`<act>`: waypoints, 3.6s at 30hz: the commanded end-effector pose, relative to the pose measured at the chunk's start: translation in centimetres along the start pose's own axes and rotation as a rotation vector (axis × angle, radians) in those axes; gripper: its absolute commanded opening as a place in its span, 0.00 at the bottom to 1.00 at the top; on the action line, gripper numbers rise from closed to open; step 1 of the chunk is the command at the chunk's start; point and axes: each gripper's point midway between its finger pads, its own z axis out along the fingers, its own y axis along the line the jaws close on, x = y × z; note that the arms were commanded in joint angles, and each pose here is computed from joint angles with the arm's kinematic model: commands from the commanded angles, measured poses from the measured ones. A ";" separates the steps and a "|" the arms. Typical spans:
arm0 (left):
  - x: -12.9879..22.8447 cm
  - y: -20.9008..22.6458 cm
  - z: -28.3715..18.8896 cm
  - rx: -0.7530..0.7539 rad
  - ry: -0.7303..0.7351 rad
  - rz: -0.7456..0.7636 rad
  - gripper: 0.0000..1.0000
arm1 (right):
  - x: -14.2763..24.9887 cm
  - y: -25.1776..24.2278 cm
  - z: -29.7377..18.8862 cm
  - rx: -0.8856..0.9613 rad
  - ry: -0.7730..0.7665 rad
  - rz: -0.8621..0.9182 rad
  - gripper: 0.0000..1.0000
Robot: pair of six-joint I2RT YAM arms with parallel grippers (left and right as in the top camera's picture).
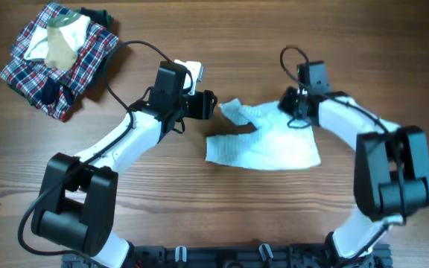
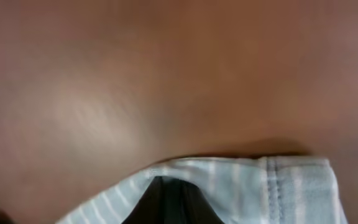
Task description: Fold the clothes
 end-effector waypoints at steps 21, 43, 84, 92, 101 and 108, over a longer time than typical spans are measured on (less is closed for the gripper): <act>1.6 -1.3 0.1 0.086 0.072 0.114 0.92 | -8.1 3.7 -8.4 0.010 0.011 -0.085 0.75; 1.3 6.6 3.1 -0.209 0.032 0.091 0.83 | 0.9 12.2 -10.0 -0.057 0.086 -0.918 1.00; -0.1 15.9 -0.3 -0.379 -0.068 -0.301 1.00 | 7.4 13.7 -1.3 0.022 0.212 -1.613 0.88; -0.1 15.9 -0.2 -0.376 -0.067 -0.301 1.00 | 7.4 13.7 -1.3 0.023 0.213 -1.610 0.68; -0.1 15.9 -0.2 -0.376 -0.067 -0.302 1.00 | 7.3 13.5 -1.3 0.039 0.210 -1.586 0.16; -0.1 15.9 -0.2 -0.376 -0.067 -0.302 1.00 | 5.3 13.6 -1.6 0.135 0.140 -1.513 0.04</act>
